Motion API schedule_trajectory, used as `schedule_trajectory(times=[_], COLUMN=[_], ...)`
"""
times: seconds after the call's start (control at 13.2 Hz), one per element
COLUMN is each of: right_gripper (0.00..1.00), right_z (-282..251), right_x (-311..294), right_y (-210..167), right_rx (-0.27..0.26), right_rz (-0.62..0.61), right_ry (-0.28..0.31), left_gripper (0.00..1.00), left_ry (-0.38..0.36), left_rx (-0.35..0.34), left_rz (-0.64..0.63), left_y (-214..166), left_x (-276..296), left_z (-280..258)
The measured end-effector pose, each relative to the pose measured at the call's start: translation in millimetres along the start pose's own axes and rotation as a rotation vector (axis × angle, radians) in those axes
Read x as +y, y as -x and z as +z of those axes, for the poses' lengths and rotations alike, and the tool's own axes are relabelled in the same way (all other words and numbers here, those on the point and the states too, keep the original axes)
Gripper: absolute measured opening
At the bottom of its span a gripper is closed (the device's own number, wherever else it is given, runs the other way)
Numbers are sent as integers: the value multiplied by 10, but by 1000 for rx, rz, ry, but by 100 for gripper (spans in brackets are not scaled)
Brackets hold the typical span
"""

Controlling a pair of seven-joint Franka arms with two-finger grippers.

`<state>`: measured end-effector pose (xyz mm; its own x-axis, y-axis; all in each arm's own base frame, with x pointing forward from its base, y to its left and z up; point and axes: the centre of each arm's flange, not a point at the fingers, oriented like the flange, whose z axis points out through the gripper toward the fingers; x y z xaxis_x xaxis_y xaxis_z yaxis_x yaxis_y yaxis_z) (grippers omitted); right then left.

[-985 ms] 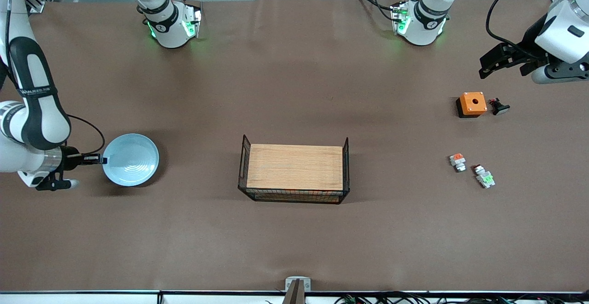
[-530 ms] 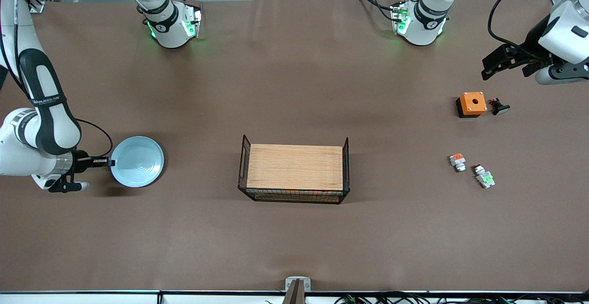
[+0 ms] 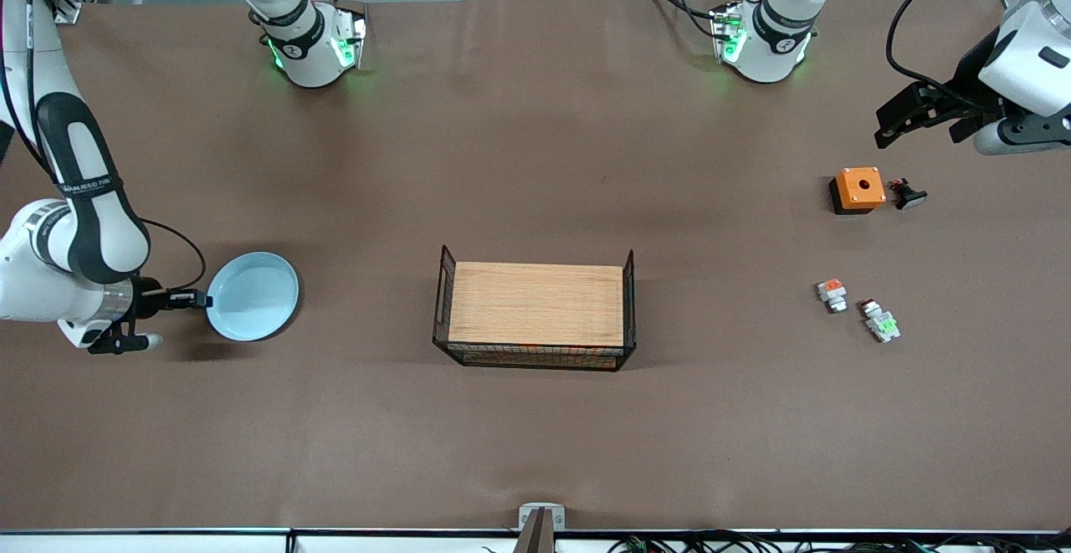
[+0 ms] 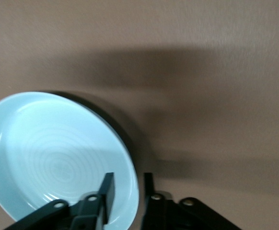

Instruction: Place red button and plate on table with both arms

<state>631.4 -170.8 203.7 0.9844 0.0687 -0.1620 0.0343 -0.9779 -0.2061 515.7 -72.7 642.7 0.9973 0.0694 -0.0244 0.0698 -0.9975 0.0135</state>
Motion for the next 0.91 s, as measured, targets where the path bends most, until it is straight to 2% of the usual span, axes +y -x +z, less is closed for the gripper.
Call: schedule_trajectory(times=[0.15, 0.38, 0.45, 0.91], right_gripper=[60, 94, 98, 98], right_z=[-202, -648, -814, -1798], right_x=[-117, -443, -588, -1542], right_y=[-69, -60, -48, 205], right_rx=[28, 32, 37, 63], right_rz=[-16, 44, 54, 142], right_ry=[13, 31, 42, 147], left_gripper=[100, 100, 100, 100], left_ry=[0, 2, 2, 2], left_rx=[1, 7, 8, 9], left_rz=[-4, -15, -17, -17], left_y=[-6, -24, -26, -26], left_x=[-20, -78, -86, -86], left_z=[0, -7, -8, -13])
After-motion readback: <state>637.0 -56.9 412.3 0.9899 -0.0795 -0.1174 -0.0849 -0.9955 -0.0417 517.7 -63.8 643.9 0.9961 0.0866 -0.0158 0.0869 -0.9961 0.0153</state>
